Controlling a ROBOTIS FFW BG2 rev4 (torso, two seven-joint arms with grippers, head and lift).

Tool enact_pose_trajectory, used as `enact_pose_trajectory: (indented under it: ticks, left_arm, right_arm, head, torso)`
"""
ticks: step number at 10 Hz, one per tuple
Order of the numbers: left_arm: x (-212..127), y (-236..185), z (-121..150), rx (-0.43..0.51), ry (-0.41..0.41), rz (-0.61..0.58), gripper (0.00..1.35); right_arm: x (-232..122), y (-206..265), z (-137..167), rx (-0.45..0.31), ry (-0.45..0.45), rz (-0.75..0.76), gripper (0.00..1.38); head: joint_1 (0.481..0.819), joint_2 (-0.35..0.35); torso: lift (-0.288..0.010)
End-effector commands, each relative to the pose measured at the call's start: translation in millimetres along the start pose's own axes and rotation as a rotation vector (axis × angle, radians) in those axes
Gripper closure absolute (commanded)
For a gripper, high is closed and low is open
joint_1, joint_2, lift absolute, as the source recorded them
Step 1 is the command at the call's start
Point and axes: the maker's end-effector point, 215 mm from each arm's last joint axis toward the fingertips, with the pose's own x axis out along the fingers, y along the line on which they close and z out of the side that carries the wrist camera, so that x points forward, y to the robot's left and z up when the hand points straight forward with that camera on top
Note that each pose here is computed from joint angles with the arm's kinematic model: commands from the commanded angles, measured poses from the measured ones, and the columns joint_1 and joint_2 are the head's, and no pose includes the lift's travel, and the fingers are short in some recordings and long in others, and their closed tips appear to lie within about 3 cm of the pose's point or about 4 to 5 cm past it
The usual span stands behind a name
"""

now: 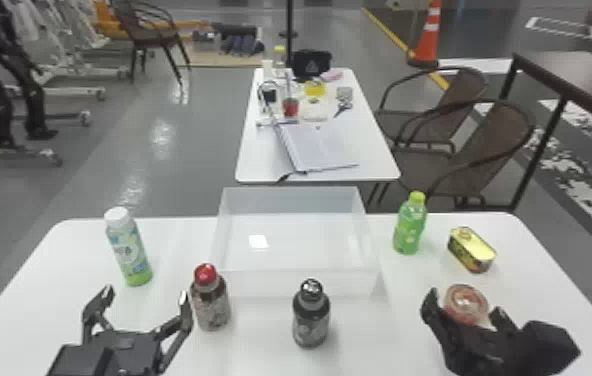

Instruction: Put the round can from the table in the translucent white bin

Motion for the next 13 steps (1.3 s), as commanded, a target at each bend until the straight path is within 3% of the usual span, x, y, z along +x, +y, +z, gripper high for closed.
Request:
enact_pose_trajectory:
  ticks: [1,7,13]
  left_arm:
    - [0,1,0,-0.003,0.001,0.004,0.19]
    - [0,3,-3,-0.009,0.006,0.008,0.19]
    - [-2,4,-6,-0.02,0.013,0.01,0.19]
  right_arm:
    - [3,-10,-7,0.009,0.014,-0.021,0.1]
    - [6,-63,-35,0.016,0.071,-0.149,0.1]
    - [16,-95,-52,-0.104,0.174,-0.216,0.1]
  head:
    - [0.549,0.0]
    - [0.549,0.0]
    - [0.549,0.0]
  torso:
    - [-0.1]
    - [-0.1]
    - [-0.1]
